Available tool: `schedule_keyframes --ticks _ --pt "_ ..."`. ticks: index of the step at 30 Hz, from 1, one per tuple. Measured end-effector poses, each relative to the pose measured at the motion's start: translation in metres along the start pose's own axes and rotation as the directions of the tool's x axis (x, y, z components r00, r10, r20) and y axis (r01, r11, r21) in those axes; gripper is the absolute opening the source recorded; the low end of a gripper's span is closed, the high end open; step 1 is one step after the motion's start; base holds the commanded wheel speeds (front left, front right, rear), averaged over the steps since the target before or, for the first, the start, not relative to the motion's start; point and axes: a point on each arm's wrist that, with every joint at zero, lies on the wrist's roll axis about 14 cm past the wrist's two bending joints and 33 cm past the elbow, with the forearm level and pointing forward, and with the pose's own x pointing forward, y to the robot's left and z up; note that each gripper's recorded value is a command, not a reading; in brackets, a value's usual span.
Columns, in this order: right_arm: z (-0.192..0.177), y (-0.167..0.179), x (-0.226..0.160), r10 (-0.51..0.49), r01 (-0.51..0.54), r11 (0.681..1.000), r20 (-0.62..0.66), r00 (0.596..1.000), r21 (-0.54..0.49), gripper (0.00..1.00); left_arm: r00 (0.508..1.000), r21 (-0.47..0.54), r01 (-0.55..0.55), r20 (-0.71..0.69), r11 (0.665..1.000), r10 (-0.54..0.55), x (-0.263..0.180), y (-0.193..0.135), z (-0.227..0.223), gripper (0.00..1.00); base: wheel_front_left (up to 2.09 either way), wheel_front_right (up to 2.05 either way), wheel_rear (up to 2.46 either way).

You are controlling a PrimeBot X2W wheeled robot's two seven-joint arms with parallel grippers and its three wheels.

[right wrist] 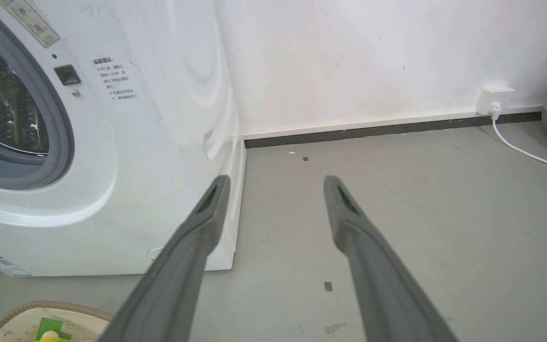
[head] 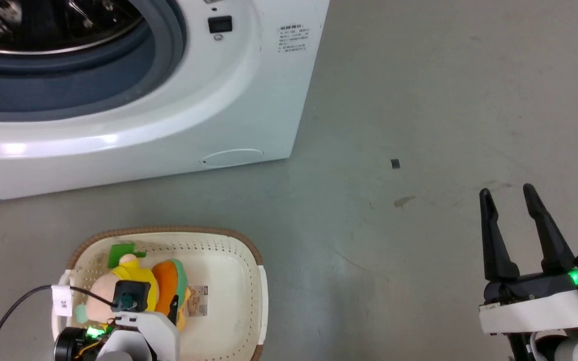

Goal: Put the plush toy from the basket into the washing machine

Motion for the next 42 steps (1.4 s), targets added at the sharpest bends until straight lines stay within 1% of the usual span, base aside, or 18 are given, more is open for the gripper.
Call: schedule_keyframes --ticks 6,12,17,30,33,40,41,42 --pt "-0.009 0.003 0.009 0.006 -0.006 1.000 -0.010 1.000 0.011 1.00 0.998 0.023 0.011 -0.066 1.000 -0.010 0.021 0.001 -0.010 1.00 0.00 0.00 0.00" --pt "-0.017 0.006 0.017 0.016 -0.016 1.000 -0.019 1.000 0.017 1.00 0.990 0.065 0.008 -0.140 0.998 0.001 0.040 0.011 -0.026 1.00 0.00 0.00 0.00" --pt "-0.028 0.000 0.018 -0.006 0.007 1.000 -0.044 0.999 0.029 1.00 0.977 0.090 0.021 -0.212 0.996 -0.001 0.055 0.016 -0.044 1.00 0.00 0.00 0.00" --pt "-0.042 -0.012 0.033 -0.041 0.043 0.999 -0.044 0.998 0.030 1.00 0.933 0.133 0.055 -0.360 0.990 -0.003 0.096 0.024 -0.082 1.00 0.00 0.00 0.00" --pt "-0.049 -0.012 0.037 -0.039 0.040 0.999 -0.056 0.998 0.013 1.00 0.918 0.147 0.062 -0.397 0.987 0.002 0.104 0.026 -0.092 1.00 0.00 0.00 0.00" --pt "-0.072 -0.012 0.043 -0.037 0.038 0.999 -0.095 0.995 0.004 1.00 0.891 0.130 0.060 -0.453 0.990 0.005 0.123 0.028 -0.111 1.00 0.00 0.00 0.00" --pt "-0.074 -0.012 0.043 -0.037 0.037 0.999 -0.100 0.994 0.005 1.00 0.888 0.120 0.062 -0.460 0.991 0.000 0.123 0.027 -0.113 0.91 0.00 0.00 0.00" --pt "-0.075 -0.011 0.044 -0.034 0.035 0.999 -0.101 0.994 0.006 1.00 0.887 0.109 0.064 -0.461 0.992 -0.006 0.123 0.026 -0.113 0.00 0.00 0.00 0.00"
